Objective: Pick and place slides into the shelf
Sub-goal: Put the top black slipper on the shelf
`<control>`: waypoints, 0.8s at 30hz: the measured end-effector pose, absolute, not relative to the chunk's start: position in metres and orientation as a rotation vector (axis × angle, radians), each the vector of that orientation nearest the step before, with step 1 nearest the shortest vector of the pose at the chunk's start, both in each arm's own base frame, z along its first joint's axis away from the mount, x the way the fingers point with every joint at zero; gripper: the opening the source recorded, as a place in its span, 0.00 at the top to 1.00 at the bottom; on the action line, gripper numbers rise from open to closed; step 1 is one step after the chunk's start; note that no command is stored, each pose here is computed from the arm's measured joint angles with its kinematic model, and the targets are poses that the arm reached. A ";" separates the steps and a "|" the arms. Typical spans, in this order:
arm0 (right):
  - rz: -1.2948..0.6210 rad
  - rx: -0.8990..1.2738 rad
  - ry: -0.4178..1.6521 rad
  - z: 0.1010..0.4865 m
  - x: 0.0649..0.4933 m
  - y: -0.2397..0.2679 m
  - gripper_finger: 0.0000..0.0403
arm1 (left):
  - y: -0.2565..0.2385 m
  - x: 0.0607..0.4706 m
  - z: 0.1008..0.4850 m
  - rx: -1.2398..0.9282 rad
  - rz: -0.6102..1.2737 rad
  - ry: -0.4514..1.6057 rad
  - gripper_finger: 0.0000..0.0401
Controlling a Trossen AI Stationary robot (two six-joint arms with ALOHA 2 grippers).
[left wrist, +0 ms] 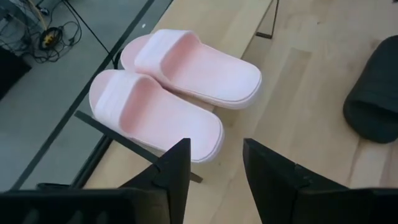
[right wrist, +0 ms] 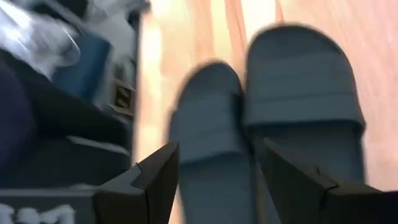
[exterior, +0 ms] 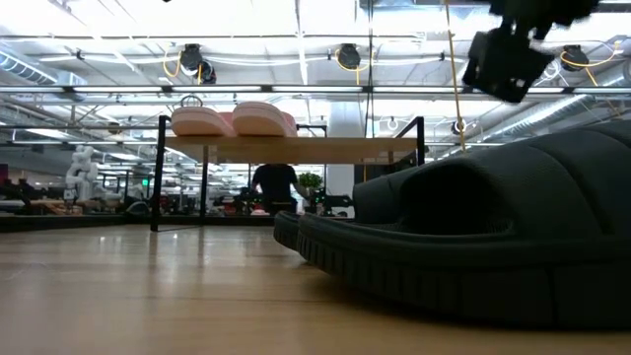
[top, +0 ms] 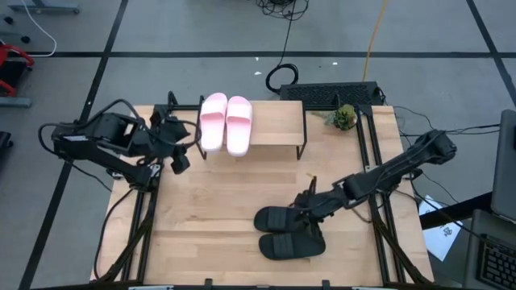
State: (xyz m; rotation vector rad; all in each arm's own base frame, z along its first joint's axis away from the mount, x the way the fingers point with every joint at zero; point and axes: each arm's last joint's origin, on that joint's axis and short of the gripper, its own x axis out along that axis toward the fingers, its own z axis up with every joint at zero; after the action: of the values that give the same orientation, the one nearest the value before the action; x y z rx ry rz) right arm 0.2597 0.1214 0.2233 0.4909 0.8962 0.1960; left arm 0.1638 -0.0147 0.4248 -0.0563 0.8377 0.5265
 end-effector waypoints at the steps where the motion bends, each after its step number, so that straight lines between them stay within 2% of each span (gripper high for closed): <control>1: 0.200 0.449 0.919 0.217 0.261 0.122 0.48 | -0.015 0.163 0.425 -0.056 0.526 0.841 0.63; 8: 0.152 0.194 1.030 0.183 0.271 0.113 0.48 | -0.017 0.158 0.421 -0.058 0.540 0.890 0.63; 24: 0.154 -0.062 0.989 0.183 0.279 0.088 0.48 | -0.016 0.157 0.421 -0.110 0.582 0.882 0.63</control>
State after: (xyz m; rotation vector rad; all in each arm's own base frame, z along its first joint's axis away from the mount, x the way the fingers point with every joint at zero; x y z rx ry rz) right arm 0.2792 0.0882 0.1828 -0.0622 0.9889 0.1541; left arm 0.1566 -0.0161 0.4208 -0.1097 0.8816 0.5820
